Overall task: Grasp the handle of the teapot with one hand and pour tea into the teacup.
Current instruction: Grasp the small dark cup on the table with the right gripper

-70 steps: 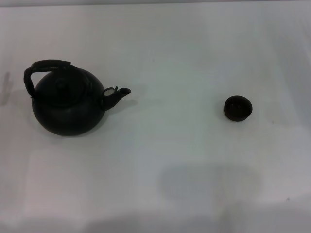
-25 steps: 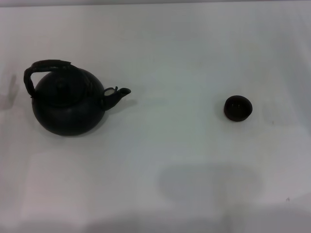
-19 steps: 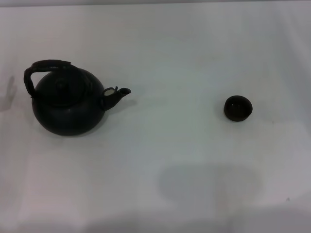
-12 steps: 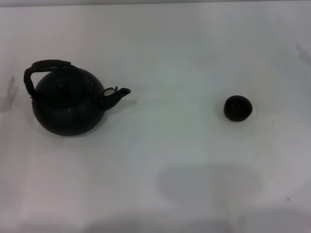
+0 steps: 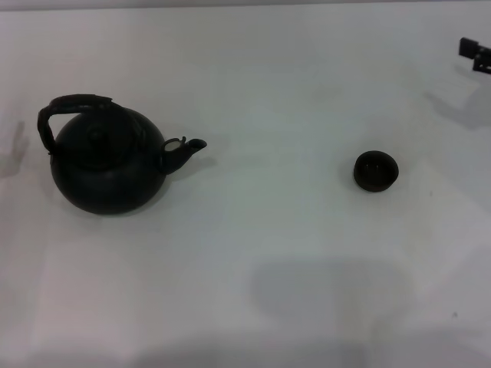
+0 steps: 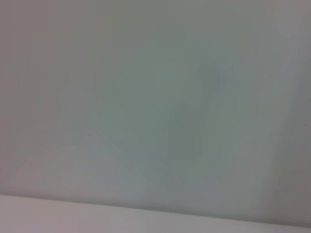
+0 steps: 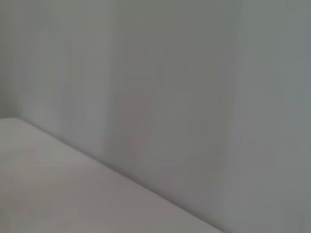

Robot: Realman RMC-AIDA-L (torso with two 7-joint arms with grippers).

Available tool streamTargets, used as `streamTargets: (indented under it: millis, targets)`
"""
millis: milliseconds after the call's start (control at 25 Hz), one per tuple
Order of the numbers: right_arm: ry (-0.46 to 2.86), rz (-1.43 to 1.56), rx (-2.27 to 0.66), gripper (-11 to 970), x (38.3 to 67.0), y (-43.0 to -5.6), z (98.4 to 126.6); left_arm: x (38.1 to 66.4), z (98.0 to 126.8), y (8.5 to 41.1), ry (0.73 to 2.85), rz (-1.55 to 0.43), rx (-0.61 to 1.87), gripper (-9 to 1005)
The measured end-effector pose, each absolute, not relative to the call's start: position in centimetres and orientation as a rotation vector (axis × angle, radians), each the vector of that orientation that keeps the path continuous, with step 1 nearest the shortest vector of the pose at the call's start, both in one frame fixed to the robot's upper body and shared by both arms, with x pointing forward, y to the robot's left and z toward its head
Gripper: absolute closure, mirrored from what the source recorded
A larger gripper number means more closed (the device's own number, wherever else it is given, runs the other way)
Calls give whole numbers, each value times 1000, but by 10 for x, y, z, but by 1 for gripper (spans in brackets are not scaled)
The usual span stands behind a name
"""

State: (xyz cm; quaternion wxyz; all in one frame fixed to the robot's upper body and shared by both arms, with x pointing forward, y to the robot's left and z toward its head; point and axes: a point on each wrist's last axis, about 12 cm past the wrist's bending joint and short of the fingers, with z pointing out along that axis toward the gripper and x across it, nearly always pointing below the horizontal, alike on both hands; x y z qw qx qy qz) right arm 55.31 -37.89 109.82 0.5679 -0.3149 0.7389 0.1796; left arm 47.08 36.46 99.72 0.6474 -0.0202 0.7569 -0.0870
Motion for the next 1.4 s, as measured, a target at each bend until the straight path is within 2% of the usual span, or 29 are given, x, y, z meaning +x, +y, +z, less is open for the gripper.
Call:
streamTargets:
  millis: [840, 1400]
  targets:
    - [1759, 461, -807, 109, 554, -373, 1109, 472, 997, 360, 1722, -218, -41, 267]
    - [1786, 662, -1083, 110, 552, -357, 1150, 474, 997, 359, 1718, -224, -36, 268]
